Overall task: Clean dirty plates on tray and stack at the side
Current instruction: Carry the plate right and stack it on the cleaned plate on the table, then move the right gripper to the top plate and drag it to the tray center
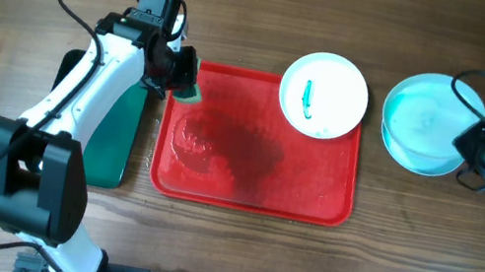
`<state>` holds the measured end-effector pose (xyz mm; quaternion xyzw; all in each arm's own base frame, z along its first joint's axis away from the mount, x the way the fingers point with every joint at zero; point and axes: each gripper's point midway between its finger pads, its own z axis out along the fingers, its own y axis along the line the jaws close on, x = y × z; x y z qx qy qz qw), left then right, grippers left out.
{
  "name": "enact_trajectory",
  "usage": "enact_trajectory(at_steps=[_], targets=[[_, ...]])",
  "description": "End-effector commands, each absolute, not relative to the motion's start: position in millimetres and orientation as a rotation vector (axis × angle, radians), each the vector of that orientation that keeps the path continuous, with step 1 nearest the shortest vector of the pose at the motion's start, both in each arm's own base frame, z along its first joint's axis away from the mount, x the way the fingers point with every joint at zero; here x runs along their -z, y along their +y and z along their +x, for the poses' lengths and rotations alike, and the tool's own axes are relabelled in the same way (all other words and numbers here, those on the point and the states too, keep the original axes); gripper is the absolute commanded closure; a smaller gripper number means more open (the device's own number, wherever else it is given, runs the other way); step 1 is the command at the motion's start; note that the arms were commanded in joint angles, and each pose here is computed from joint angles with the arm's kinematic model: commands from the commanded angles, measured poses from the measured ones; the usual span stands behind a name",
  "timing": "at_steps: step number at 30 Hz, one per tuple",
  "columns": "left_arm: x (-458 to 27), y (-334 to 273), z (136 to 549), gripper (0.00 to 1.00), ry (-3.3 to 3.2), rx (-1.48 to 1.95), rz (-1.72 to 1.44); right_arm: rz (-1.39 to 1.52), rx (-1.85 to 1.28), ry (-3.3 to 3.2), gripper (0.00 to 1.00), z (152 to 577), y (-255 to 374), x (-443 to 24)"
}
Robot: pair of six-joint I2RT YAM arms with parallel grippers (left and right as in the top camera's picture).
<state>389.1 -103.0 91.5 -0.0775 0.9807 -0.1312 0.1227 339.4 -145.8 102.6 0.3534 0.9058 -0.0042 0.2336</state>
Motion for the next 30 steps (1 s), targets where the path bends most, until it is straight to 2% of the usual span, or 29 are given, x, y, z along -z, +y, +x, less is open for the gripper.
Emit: enact_trajectory(at_steps=[1, 5, 10, 12, 13, 15, 17, 19, 24, 27, 30], targets=[[-99.4, -103.8, 391.4, 0.96, 2.837, 0.379, -0.224, 0.968, -0.044, 2.567, 0.96, 349.2, -143.6, -66.0], [-99.5, -103.9, 391.6, 0.96, 2.836, 0.379, -0.224, 1.059, -0.005, 2.608, 0.96, 345.4, -149.6, -35.8], [-99.7, -104.0, 392.4, 0.96, 2.833, 0.380, -0.223, 1.161, 0.090, 2.579, 0.95, 335.5, -168.1, -31.8], [-99.7, -104.0, 392.4, 0.96, 2.833, 0.380, -0.223, 1.180, 0.092, 2.576, 0.87, 332.3, -171.7, -31.4], [-99.7, -104.0, 392.4, 0.96, 2.833, 0.380, -0.223, 1.192, 0.093, 2.573, 0.78, 330.3, -174.3, -31.2], [-99.7, -104.0, 392.4, 0.96, 2.833, 0.380, -0.224, 1.199, 0.094, 2.569, 0.72, 329.8, -176.3, -32.6], [-99.8, -104.1, 392.4, 0.96, 2.833, 0.381, -0.223, 1.185, 0.073, 2.570, 0.57, 332.4, -174.5, -36.0], [-99.7, -104.0, 392.4, 0.96, 2.833, 0.380, -0.223, 1.169, -0.001, 2.571, 0.52, 338.5, -166.9, -44.5], [-99.7, -104.0, 392.3, 0.96, 2.833, 0.380, -0.224, 0.758, -0.426, 2.545, 0.47, 392.0, -99.0, -103.0], [-99.7, -104.0, 392.3, 0.96, 2.833, 0.381, -0.224, 0.543, -0.477, 2.540, 0.46, 413.0, -53.9, -120.3], [-99.7, -104.0, 392.3, 0.96, 2.833, 0.380, -0.224, 0.380, -0.440, 2.595, 0.47, 421.1, -5.2, -111.7]])
